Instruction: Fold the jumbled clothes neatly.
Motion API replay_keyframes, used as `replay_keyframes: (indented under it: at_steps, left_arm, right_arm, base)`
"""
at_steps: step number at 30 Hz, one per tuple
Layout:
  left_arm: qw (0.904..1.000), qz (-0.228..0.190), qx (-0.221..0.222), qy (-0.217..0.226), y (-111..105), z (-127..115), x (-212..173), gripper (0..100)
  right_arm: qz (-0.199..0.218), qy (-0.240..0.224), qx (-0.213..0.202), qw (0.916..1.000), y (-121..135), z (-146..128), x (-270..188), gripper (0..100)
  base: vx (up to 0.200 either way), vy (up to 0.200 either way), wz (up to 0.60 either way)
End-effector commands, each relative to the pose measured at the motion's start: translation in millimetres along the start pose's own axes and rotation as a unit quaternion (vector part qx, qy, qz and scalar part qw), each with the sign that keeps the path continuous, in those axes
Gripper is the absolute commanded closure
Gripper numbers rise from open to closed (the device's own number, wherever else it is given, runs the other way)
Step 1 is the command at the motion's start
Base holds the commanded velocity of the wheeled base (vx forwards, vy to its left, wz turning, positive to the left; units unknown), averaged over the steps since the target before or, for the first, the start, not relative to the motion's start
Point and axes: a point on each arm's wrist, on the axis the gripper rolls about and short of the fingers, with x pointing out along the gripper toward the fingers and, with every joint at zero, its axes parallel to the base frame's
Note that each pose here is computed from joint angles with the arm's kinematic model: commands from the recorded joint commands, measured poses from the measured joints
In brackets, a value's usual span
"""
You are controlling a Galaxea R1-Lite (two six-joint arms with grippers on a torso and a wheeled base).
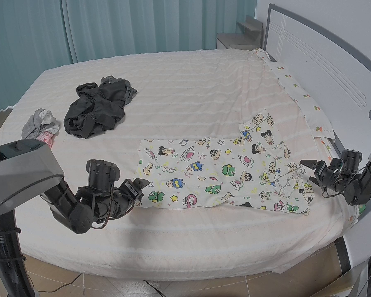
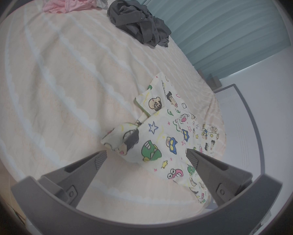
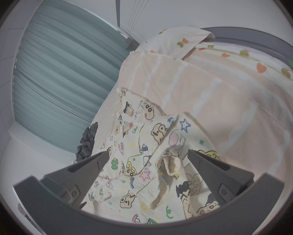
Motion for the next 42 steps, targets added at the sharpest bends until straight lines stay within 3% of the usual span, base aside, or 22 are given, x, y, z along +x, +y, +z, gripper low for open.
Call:
replay_keyframes:
  at_steps: [1, 4, 9, 14, 25, 34, 42]
  left_arm:
    - [0.9994, -0.006, -0.023, 0.025, 16, -8, -12, 0]
    - [0.9971, -0.031, -0.037, 0.058, 30, -11, -19, 0]
    - [0.9971, -0.037, -0.040, 0.053, 36, -9, -23, 0]
    - [0.9971, -0.038, -0.039, 0.054, 36, -10, -23, 0]
    - [0.9972, -0.027, -0.039, 0.057, 40, -13, -24, 0]
    - [0.9974, -0.030, -0.038, 0.055, 40, -13, -25, 0]
    - [0.9973, -0.041, -0.036, 0.049, 39, -13, -25, 0]
  right_arm:
    - [0.010, -0.022, 0.014, 0.9996, 21, 8, -25, 0]
    - [0.016, -0.007, 0.050, 0.9986, 46, -11, -35, 0]
    - [0.009, 0.004, 0.107, 0.9942, 64, -32, -22, 0]
    - [-0.023, 0.021, 0.107, 0.9938, 59, -58, -5, 0]
    - [-0.074, 0.027, 0.103, 0.9915, 38, -73, -4, 0]
    - [-0.091, 0.010, 0.087, 0.9919, 20, -88, 11, 0]
    - [-0.088, -0.004, 0.072, 0.9935, 22, -82, 19, 0]
  base:
    - [0.000, 0.000, 0.00]
    - [0.000, 0.000, 0.00]
    - [0.000, 0.000, 0.00]
    - [0.000, 0.000, 0.00]
    - [0.000, 0.000, 0.00]
    - [0.000, 0.000, 0.00]
    - [0.000, 0.000, 0.00]
